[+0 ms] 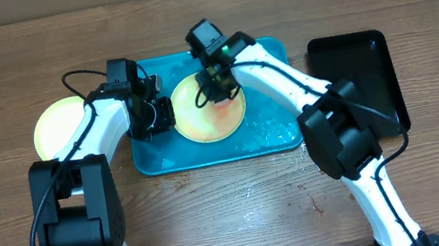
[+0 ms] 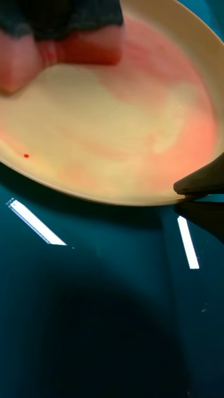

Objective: Clean dirty plates on tray and stack at the side
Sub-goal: 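Scrub the yellow plate's red stains with the sponge, left gripper holding, then keep scrubbing the yellow plate with the sponge in circles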

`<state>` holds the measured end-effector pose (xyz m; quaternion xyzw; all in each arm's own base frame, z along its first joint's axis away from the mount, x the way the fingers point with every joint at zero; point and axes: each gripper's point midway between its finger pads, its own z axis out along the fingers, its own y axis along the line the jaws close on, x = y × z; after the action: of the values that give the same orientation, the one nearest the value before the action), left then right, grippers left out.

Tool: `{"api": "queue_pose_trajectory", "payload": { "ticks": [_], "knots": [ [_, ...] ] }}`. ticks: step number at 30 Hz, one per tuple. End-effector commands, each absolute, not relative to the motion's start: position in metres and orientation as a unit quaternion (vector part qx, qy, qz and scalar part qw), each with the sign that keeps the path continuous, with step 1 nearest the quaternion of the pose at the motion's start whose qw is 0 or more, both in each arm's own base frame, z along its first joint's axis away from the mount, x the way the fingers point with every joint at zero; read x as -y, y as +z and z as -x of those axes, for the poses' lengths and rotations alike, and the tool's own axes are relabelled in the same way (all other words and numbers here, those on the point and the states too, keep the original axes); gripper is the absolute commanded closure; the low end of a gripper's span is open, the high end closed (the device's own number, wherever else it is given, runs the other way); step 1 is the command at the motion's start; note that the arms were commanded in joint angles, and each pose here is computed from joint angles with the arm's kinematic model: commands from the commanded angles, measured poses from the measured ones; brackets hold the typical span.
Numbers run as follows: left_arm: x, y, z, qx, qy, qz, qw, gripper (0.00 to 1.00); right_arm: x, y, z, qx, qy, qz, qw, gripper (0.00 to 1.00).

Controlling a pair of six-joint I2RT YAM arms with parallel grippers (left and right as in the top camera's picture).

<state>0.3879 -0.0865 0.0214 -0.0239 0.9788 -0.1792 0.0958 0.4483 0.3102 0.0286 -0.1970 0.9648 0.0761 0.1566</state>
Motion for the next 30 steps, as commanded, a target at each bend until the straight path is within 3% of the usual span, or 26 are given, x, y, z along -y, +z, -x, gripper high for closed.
{"api": "queue_pose_trajectory", "payload": {
  "ticks": [1, 9, 16, 23, 30],
  "knots": [
    [0.085, 0.039, -0.396, -0.976, -0.183, 0.022, 0.119, 0.96, -0.337, 0.036, -0.441, -0.955, 0.099, 0.221, 0.171, 0.96],
    [0.083, 0.039, -0.396, -0.976, -0.183, 0.025, 0.119, 0.96, -0.369, 0.038, -0.398, -0.943, 0.204, 0.247, 0.093, 0.96],
    [0.073, 0.039, -0.396, -0.976, -0.181, 0.038, 0.116, 0.96, -0.338, 0.033, -0.382, -0.954, 0.203, 0.218, 0.02, 0.96],
    [0.073, 0.039, -0.396, -0.976, -0.181, 0.039, 0.116, 0.96, -0.277, 0.022, -0.399, -0.978, 0.112, 0.175, 0.011, 0.96],
    [0.072, 0.039, -0.396, -0.976, -0.181, 0.039, 0.115, 0.96, -0.252, 0.034, -0.438, -0.983, 0.057, 0.157, 0.073, 0.96]
  ]
}}
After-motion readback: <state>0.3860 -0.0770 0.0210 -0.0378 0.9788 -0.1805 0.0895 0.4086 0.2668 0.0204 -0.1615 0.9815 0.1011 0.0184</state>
